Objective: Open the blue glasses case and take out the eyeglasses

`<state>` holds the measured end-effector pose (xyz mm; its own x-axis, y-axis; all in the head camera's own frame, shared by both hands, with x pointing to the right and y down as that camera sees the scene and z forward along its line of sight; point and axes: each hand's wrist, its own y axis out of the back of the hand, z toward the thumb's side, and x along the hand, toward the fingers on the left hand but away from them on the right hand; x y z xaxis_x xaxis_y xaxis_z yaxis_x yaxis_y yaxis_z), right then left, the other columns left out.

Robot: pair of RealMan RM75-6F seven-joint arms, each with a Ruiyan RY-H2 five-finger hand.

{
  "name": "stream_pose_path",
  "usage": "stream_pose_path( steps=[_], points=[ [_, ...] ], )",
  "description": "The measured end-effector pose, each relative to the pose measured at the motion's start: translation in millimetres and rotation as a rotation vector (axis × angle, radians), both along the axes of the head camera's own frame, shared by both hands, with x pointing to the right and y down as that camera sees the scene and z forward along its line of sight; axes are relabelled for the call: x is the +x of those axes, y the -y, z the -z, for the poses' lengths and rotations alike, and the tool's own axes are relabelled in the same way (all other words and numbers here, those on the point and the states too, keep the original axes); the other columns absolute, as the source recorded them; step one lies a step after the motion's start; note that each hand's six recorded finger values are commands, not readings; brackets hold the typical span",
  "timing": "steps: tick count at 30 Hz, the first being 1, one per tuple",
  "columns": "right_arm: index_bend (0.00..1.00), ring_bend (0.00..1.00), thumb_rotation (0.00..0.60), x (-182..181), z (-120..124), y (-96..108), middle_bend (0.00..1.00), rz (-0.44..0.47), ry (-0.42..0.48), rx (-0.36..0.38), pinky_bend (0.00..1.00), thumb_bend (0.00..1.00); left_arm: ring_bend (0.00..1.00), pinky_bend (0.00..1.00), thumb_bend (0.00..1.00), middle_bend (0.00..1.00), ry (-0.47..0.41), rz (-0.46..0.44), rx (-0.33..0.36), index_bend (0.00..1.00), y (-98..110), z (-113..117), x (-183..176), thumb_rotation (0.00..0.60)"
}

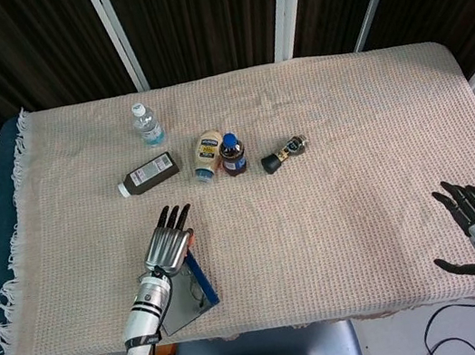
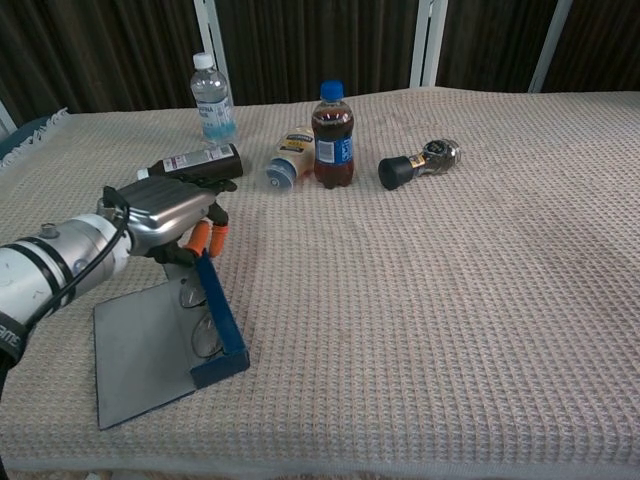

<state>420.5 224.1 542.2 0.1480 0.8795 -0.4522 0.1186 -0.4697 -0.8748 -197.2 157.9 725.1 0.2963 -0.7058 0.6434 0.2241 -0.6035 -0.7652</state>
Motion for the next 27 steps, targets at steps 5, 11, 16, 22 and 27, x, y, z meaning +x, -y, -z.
stream_pose_path(
  steps=[5, 11, 16, 22, 27],
  points=[
    [0.00, 0.00, 0.600, -1.4, -0.6, -0.7, 0.00, 0.004, 0.000, -0.001, 0.00, 0.19, 0.00, 0.00, 0.85, 0.00, 0.064, 0.017, -0.002, 0.54, 0.4, 5.3, -26.6, 0.600],
    [0.00, 0.00, 0.600, -2.4, -1.1, -1.1, 0.00, 0.004, -0.003, 0.003, 0.00, 0.19, 0.00, 0.00, 0.85, 0.00, 0.122, 0.035, -0.045, 0.54, -6.3, 12.6, -54.2, 0.600],
    [0.00, 0.00, 0.600, -3.5, -1.9, -1.7, 0.00, 0.007, -0.007, 0.004, 0.00, 0.19, 0.00, 0.00, 0.85, 0.00, 0.165, 0.048, -0.098, 0.54, -15.5, 19.4, -75.2, 0.600],
    [0.00, 0.00, 0.600, -5.1, -3.6, -2.3, 0.00, 0.010, -0.014, 0.002, 0.00, 0.19, 0.00, 0.00, 0.86, 0.00, 0.211, 0.040, -0.131, 0.54, -27.5, 27.1, -91.6, 0.600],
    [0.00, 0.00, 0.600, -6.2, -4.9, -2.3, 0.00, 0.011, -0.017, 0.001, 0.00, 0.19, 0.00, 0.00, 0.85, 0.00, 0.215, 0.031, -0.176, 0.53, -39.4, 34.3, -93.8, 0.600]
  ],
)
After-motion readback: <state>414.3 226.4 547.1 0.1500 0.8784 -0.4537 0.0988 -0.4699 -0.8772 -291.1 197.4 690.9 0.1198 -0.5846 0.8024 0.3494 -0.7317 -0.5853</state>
